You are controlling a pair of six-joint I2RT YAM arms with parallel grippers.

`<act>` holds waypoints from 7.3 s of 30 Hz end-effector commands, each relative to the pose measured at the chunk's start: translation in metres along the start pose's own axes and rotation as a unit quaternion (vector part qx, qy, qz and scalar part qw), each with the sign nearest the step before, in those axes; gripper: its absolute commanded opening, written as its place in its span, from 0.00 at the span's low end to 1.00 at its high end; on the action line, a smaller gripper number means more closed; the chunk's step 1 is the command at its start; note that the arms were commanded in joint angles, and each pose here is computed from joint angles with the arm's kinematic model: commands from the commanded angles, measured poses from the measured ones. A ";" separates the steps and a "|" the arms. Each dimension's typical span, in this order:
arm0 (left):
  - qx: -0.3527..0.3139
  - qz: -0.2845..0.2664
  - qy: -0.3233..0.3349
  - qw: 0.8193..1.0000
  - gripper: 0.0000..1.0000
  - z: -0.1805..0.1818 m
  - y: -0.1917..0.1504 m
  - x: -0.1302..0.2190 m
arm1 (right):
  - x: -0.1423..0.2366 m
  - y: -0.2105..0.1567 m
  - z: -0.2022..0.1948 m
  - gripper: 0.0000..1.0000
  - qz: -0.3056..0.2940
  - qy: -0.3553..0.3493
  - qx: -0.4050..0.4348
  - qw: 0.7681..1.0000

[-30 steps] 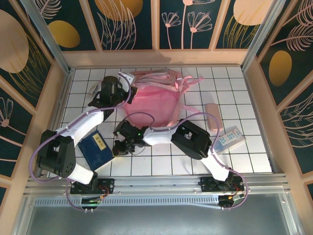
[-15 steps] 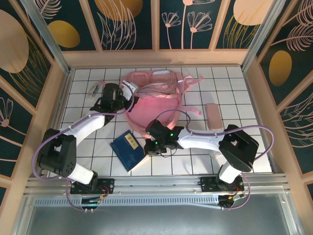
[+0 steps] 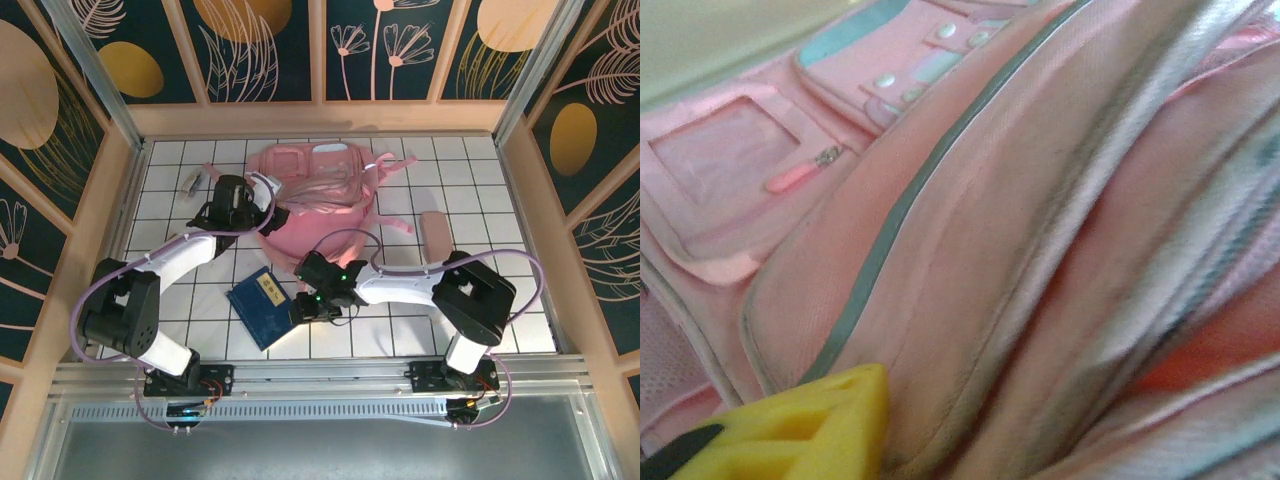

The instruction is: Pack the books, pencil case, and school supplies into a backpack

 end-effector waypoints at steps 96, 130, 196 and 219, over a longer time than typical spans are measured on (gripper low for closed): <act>0.552 0.110 -0.257 0.786 0.24 -0.145 -0.084 0.118 | -0.046 0.034 0.026 0.00 0.088 0.129 0.020 0.988; 0.501 0.265 -0.064 0.821 0.24 -0.117 -0.131 0.117 | -0.035 0.040 0.027 0.00 0.050 0.117 0.018 0.992; 0.222 -0.183 -0.255 0.923 0.73 -0.086 0.116 0.179 | 0.260 0.042 0.039 0.00 -0.146 0.429 0.083 0.888; -0.382 0.038 -0.177 0.906 0.63 -0.163 0.037 -0.012 | 0.322 0.088 -0.162 0.00 -0.429 0.141 -0.218 0.865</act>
Point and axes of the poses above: each hand's point on the last joint's axis, 136 mm out from that joint toward the fingers, its own x axis back along the fingers, its own z axis along the line the jaws close on, y = z × x, the point moved 4 cm from there along x, back along the fingers, and after that the axes turned 14 degrees about -x, right-handed, at the moved point
